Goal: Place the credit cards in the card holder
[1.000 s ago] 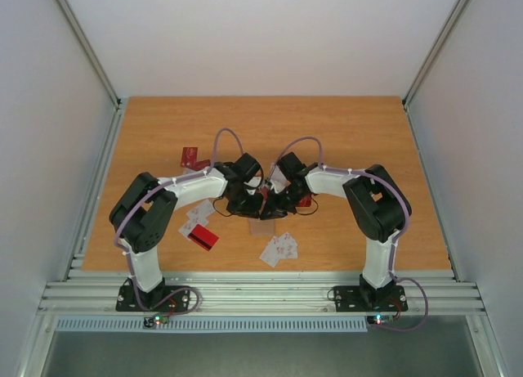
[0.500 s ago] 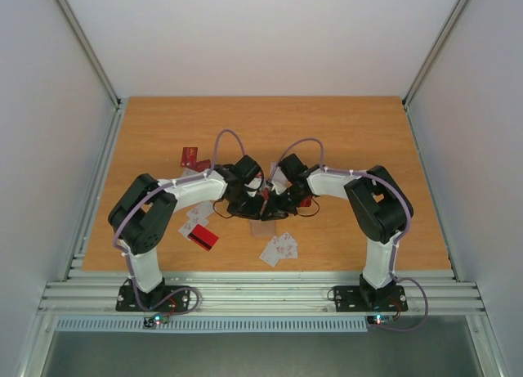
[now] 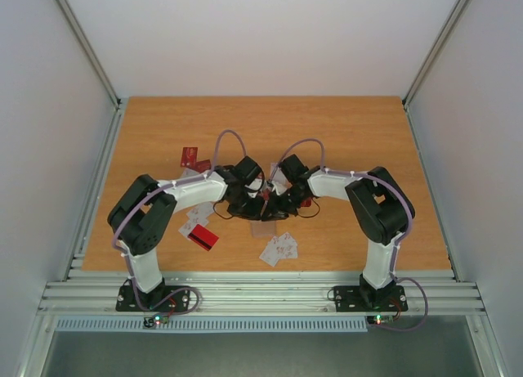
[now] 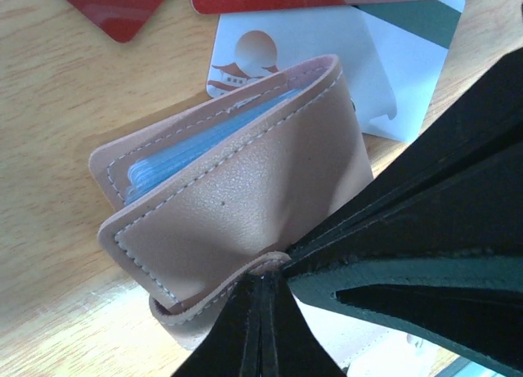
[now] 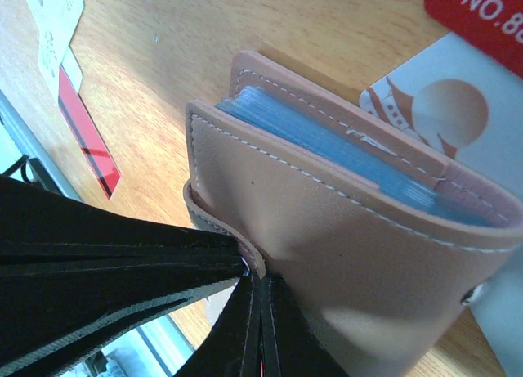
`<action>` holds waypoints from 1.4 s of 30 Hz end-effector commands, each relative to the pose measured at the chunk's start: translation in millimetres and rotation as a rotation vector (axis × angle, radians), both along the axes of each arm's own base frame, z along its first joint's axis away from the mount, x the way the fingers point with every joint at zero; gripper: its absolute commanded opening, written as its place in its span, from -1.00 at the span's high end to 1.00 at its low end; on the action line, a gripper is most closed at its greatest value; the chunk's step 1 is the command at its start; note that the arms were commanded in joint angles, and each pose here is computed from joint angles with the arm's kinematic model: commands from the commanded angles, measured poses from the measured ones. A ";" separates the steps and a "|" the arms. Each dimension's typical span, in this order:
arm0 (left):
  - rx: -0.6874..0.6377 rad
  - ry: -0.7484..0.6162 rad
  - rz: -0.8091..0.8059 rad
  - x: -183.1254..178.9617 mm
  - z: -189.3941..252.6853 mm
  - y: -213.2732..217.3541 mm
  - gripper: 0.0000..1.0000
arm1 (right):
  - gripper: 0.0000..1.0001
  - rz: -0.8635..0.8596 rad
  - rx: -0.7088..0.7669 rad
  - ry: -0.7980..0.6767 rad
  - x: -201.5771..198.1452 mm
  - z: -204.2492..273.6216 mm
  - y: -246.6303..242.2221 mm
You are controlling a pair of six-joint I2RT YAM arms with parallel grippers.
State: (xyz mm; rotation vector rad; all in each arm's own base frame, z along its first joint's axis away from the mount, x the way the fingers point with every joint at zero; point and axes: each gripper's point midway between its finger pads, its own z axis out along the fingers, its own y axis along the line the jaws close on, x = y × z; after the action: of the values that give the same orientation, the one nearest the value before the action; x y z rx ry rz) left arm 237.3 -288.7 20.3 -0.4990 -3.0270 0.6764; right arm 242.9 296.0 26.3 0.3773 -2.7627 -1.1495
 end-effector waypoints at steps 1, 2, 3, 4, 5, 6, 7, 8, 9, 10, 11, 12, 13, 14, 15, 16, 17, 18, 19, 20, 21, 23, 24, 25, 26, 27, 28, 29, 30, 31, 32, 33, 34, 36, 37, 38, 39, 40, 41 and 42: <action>0.297 0.209 -0.118 -74.1 -48.4 56.9 0.95 | 0.98 0.020 -0.159 0.088 -33.5 -31.4 -20.6; 0.281 0.191 -0.121 -69.5 -42.7 52.2 0.89 | 0.98 0.022 -0.167 0.093 -33.2 -32.3 -20.8; 0.263 0.174 -0.124 -64.6 -36.9 46.9 0.83 | 0.97 0.023 -0.170 0.087 -29.7 -30.7 -19.2; 0.246 0.157 -0.124 -59.3 -31.3 41.1 0.76 | 0.96 0.023 -0.175 0.083 -26.8 -29.4 -18.5; 0.234 0.140 -0.124 -53.6 -25.2 36.2 0.70 | 0.91 0.025 -0.178 0.073 -23.1 -26.8 -16.9; 0.228 0.123 -0.123 -48.1 -19.5 32.2 0.67 | 0.86 0.026 -0.181 0.065 -19.9 -24.2 -15.8; 0.222 0.103 -0.121 -42.1 -12.7 28.8 0.64 | 0.80 0.029 -0.184 0.055 -16.2 -20.1 -14.5; 0.218 0.081 -0.119 -36.5 -5.5 26.2 0.60 | 0.75 0.031 -0.188 0.045 -13.0 -16.1 -13.6; 0.209 0.055 -0.115 -30.0 3.2 23.0 0.58 | 0.71 0.034 -0.192 0.034 -10.4 -11.8 -13.7; 0.204 0.034 -0.110 -25.6 11.0 22.0 0.56 | 0.68 0.036 -0.197 0.019 -8.0 -6.9 -13.9; 0.197 0.020 -0.106 -22.6 18.0 22.0 0.54 | 0.66 0.037 -0.199 0.007 -6.3 -2.3 -13.8; 0.188 0.008 -0.103 -20.7 25.0 22.0 0.52 | 0.62 0.036 -0.198 -0.005 -4.6 4.7 -14.2; 0.181 -0.003 -0.101 -19.2 31.5 22.5 0.51 | 0.59 0.035 -0.198 -0.015 -3.4 9.9 -14.5; 0.176 -0.012 -0.101 -18.4 37.3 23.8 0.50 | 0.55 0.033 -0.198 -0.022 -2.6 15.2 -15.0; 0.166 -0.025 -0.098 -17.5 45.7 25.4 0.50 | 0.49 0.033 -0.194 -0.033 -2.3 22.2 -15.0; 0.157 -0.036 -0.096 -16.6 52.8 26.8 0.48 | 0.43 0.033 -0.192 -0.043 -1.9 28.4 -15.2; 0.147 -0.046 -0.094 -16.5 59.6 28.1 0.45 | 0.37 0.034 -0.189 -0.054 -1.2 35.5 -15.5; 0.136 -0.059 -0.091 -15.3 66.9 29.7 0.44 | 0.28 0.036 -0.187 -0.067 -0.6 42.8 -15.8; 0.124 -0.071 -0.086 -14.5 74.2 31.4 0.42 | 0.19 0.037 -0.188 -0.081 0.6 49.8 -16.5; 0.114 -0.083 -0.082 -13.7 81.2 33.6 0.41 | 0.09 0.041 -0.190 -0.095 1.8 57.0 -17.1; 0.105 -0.096 -0.079 -12.4 87.5 36.1 0.39 | 0.02 0.044 -0.192 -0.110 3.6 64.7 -17.8; 0.090 -0.121 -0.065 -8.2 99.3 41.1 0.38 | -0.07 0.049 -0.197 -0.143 8.1 80.0 -19.8; 0.086 -0.134 -0.058 -5.6 104.4 43.7 0.37 | -0.11 0.049 -0.200 -0.159 10.6 86.9 -21.2; 0.081 -0.149 -0.049 -2.0 110.6 47.5 0.37 | -0.18 0.047 -0.203 -0.178 13.3 94.5 -23.3; 0.075 -0.168 -0.040 1.9 117.6 50.4 0.37 | -0.23 0.041 -0.206 -0.197 16.4 101.5 -26.1; 0.070 -0.190 -0.032 5.7 124.4 53.5 0.36 | -0.28 0.030 -0.207 -0.220 20.4 109.7 -29.3; 0.070 -0.216 -0.026 9.7 131.8 57.4 0.34 | -0.34 0.015 -0.202 -0.248 24.6 119.5 -33.1; 0.067 -0.242 -0.016 13.7 140.1 61.4 0.30 | -0.41 -0.005 -0.194 -0.282 29.3 129.9 -37.2; 0.064 -0.274 -0.004 18.2 149.0 65.7 0.24 | -0.51 -0.029 -0.178 -0.325 33.3 143.0 -41.1; 0.064 -0.306 0.009 22.4 157.8 71.5 0.11 | -0.66 -0.064 -0.161 -0.383 38.5 160.5 -47.0; 0.060 -0.340 0.029 26.6 167.8 78.0 -0.07 | -0.78 -0.096 -0.147 -0.420 43.3 173.8 -52.8; 0.056 -0.380 0.048 30.5 179.2 84.3 -0.27 | -0.86 -0.124 -0.127 -0.458 46.7 189.9 -58.1; 0.060 -0.422 0.071 35.0 190.0 92.2 -0.47 | -0.94 -0.151 -0.110 -0.502 50.1 205.4 -63.7; 0.072 -0.519 0.113 41.9 215.1 108.2 -0.84 | -0.97 -0.205 -0.102 -0.605 55.1 236.7 -77.2; 0.073 -0.570 0.132 43.4 229.2 116.1 -0.97 | -0.97 -0.229 -0.103 -0.651 56.8 249.8 -83.7; 0.081 -0.609 0.139 44.7 238.6 122.8 -0.99 | -0.97 -0.256 -0.107 -0.697 57.5 262.4 -90.4; 0.093 -0.647 0.156 47.0 248.1 130.1 -0.99 | -0.97 -0.277 -0.108 -0.737 57.6 273.1 -95.8; 0.111 -0.682 0.170 49.3 254.9 137.0 -0.99 | -0.97 -0.295 -0.112 -0.768 57.5 281.4 -100.7; 0.116 -0.712 0.180 50.4 261.6 141.3 -0.99 | -0.97 -0.314 -0.120 -0.793 57.1 288.2 -105.5; 0.124 -0.734 0.185 50.7 265.9 145.3 -0.99 | -0.97 -0.329 -0.124 -0.811 56.7 293.6 -108.9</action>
State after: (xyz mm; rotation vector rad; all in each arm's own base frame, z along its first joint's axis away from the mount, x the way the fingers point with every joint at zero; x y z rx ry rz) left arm 280.3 -167.8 257.9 -0.5505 -3.6588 0.5237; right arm 293.4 206.5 294.0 0.5120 -3.5297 -1.1186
